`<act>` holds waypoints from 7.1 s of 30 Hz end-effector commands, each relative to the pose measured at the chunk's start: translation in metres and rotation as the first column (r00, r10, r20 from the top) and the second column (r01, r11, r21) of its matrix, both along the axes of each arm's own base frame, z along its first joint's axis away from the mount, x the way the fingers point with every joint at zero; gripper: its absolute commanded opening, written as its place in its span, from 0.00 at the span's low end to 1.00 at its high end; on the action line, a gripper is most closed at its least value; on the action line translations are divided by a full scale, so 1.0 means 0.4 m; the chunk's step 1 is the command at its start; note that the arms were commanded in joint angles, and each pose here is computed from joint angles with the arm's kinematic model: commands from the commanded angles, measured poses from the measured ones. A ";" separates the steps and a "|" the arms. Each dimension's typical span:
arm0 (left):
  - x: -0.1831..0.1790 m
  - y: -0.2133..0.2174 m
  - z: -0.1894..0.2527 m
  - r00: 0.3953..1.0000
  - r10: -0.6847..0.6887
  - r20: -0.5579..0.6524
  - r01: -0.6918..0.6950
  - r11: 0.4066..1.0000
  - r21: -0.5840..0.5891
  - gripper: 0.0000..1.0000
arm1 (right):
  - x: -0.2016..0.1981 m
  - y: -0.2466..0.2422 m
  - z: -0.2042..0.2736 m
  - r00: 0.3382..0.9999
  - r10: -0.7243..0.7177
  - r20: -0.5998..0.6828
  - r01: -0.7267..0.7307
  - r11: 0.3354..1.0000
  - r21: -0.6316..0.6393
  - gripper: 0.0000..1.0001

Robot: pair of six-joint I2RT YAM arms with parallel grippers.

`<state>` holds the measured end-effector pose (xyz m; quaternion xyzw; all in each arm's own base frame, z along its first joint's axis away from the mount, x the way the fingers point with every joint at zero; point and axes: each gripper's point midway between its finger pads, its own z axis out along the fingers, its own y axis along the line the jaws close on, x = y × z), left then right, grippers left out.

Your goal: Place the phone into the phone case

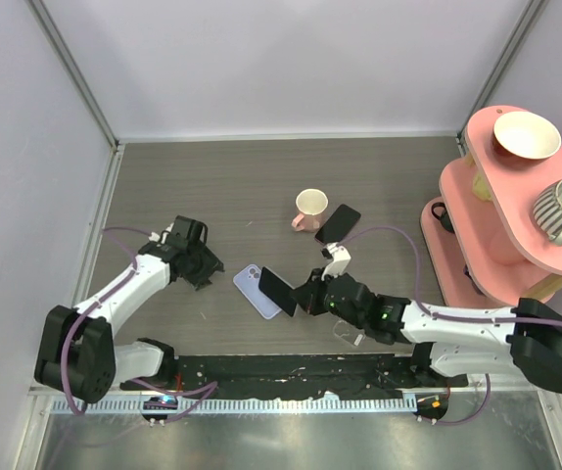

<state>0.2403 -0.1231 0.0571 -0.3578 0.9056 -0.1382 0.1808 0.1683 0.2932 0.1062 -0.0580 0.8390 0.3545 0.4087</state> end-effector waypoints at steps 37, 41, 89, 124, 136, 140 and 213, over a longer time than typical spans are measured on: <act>-0.010 -0.050 -0.140 0.990 -0.129 -0.053 0.118 0.977 -0.176 0.29 | 0.039 0.125 -0.084 0.980 -0.093 -0.179 0.123 0.979 0.166 0.01; -0.018 -0.048 -0.149 0.989 -0.130 -0.064 0.118 0.978 -0.175 0.28 | 0.033 0.133 -0.104 0.978 -0.077 -0.192 0.107 0.982 0.156 0.01; -0.055 -0.038 -0.168 0.986 -0.130 -0.106 0.119 0.987 -0.107 0.00 | 0.019 0.091 -0.130 0.978 -0.084 -0.191 0.053 0.985 -0.162 0.60; -0.018 -0.093 -0.011 0.945 -0.269 0.185 0.302 0.935 -0.184 0.24 | 0.105 0.047 -0.029 0.988 0.067 -0.138 -0.090 0.981 -0.174 0.28; -0.051 -0.108 -0.019 0.935 -0.270 0.230 0.323 0.916 -0.239 0.41 | 0.014 0.117 -0.163 0.921 0.207 -0.329 -0.203 0.978 0.049 0.16; -0.059 -0.106 -0.029 0.931 -0.282 0.229 0.334 0.914 -0.230 0.44 | -0.025 0.127 -0.211 0.910 0.196 -0.365 -0.203 0.979 0.020 0.14; -0.057 -0.136 -0.075 0.946 -0.281 0.163 0.315 0.917 -0.244 0.37 | -0.020 0.168 -0.125 0.934 0.299 -0.197 -0.306 0.952 -0.005 0.47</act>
